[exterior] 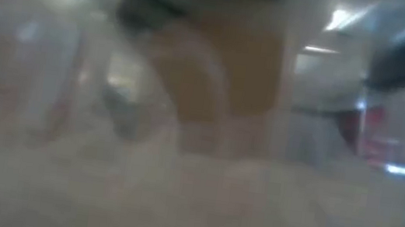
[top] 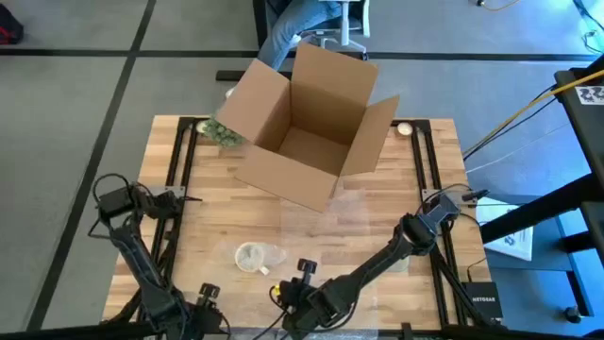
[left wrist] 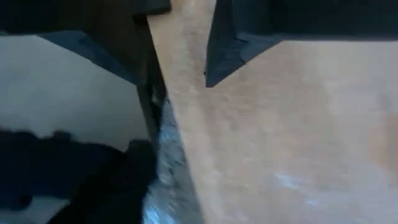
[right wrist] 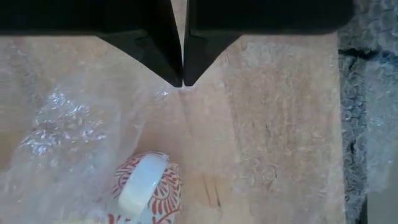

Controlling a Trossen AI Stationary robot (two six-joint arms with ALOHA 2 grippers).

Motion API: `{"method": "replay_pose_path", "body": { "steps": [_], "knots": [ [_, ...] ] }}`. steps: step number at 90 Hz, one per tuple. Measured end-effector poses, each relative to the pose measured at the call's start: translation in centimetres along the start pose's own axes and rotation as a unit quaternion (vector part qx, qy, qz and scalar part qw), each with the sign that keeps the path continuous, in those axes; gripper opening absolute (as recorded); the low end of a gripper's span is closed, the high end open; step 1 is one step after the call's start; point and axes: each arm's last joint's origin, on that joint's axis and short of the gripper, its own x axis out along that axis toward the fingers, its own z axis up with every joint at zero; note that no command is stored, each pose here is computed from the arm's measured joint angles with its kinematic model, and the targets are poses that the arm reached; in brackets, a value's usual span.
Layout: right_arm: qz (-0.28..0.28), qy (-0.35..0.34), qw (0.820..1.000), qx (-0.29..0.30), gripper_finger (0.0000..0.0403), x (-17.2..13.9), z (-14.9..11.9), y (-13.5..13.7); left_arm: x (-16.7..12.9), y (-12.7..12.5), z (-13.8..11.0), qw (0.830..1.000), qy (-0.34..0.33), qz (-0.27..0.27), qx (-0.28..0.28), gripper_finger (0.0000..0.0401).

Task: Wrap mug
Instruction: Wrap the orange mug with the left bubble wrap

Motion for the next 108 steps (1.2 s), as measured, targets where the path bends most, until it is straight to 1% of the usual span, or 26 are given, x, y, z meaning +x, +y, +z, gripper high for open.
{"method": "replay_pose_path", "body": {
  "steps": [5,11,14,23,29,36,47,49,53,63,73,81,90,102,108],
  "knots": [
    [-0.003,-0.003,1.000,0.000,0.0001,0.0,0.0,0.0,0.5,-0.1,-0.4,1.000,0.006,0.012,0.020,0.0174],
    [-0.003,-0.003,1.000,0.000,0.0001,0.0,0.0,0.0,1.5,-0.1,-1.0,0.999,0.017,0.040,0.032,0.0177],
    [-0.002,-0.003,1.000,0.000,0.0001,0.0,0.0,0.0,1.6,-0.1,-1.0,0.998,0.013,0.042,0.035,0.0177],
    [-0.003,-0.004,1.000,0.001,0.0001,0.0,0.0,0.0,2.5,-0.2,-1.2,0.997,0.015,0.058,0.049,0.0171],
    [-0.003,-0.004,1.000,0.001,0.0001,0.0,0.0,0.0,2.8,-0.1,-1.2,0.997,0.016,0.065,0.047,0.0160],
    [-0.002,-0.004,1.000,0.001,0.0001,0.0,0.0,0.0,2.8,0.0,-1.2,0.997,0.012,0.069,0.040,0.0128],
    [-0.002,-0.005,1.000,0.001,0.0001,0.0,0.1,0.0,2.4,0.2,-1.1,0.997,0.007,0.079,0.025,0.0041],
    [-0.002,-0.005,1.000,0.001,0.0001,0.0,0.1,0.0,2.2,0.2,-1.1,0.996,0.007,0.081,0.022,0.0026],
    [-0.002,-0.005,1.000,0.001,0.0001,0.0,0.1,0.0,1.8,0.4,-1.1,0.996,0.013,0.093,0.012,0.0012],
    [-0.002,-0.005,1.000,0.001,0.0001,-0.2,0.2,0.0,0.6,0.6,-0.7,0.992,0.015,0.126,-0.007,0.0009],
    [0.003,-0.012,1.000,-0.013,0.0001,-1.0,1.1,-0.1,-1.8,0.4,0.4,0.993,-0.003,0.115,-0.016,0.0002],
    [0.008,-0.019,1.000,-0.021,0.0001,-1.6,2.1,-0.4,-2.8,0.4,0.8,0.993,-0.012,0.114,-0.006,0.0001],
    [0.010,-0.025,0.999,-0.027,0.0001,-2.1,3.1,-0.8,-4.8,0.6,1.6,0.993,-0.048,0.107,-0.003,0.0001],
    [0.001,-0.025,0.999,-0.025,0.0001,-1.8,4.2,-1.9,-6.6,1.4,2.1,0.991,-0.075,0.113,-0.013,0.0000],
    [-0.006,-0.023,1.000,-0.019,0.0001,-1.4,4.6,-2.5,-7.7,1.9,2.5,0.988,-0.104,0.117,-0.019,0.0000]
  ]
}}
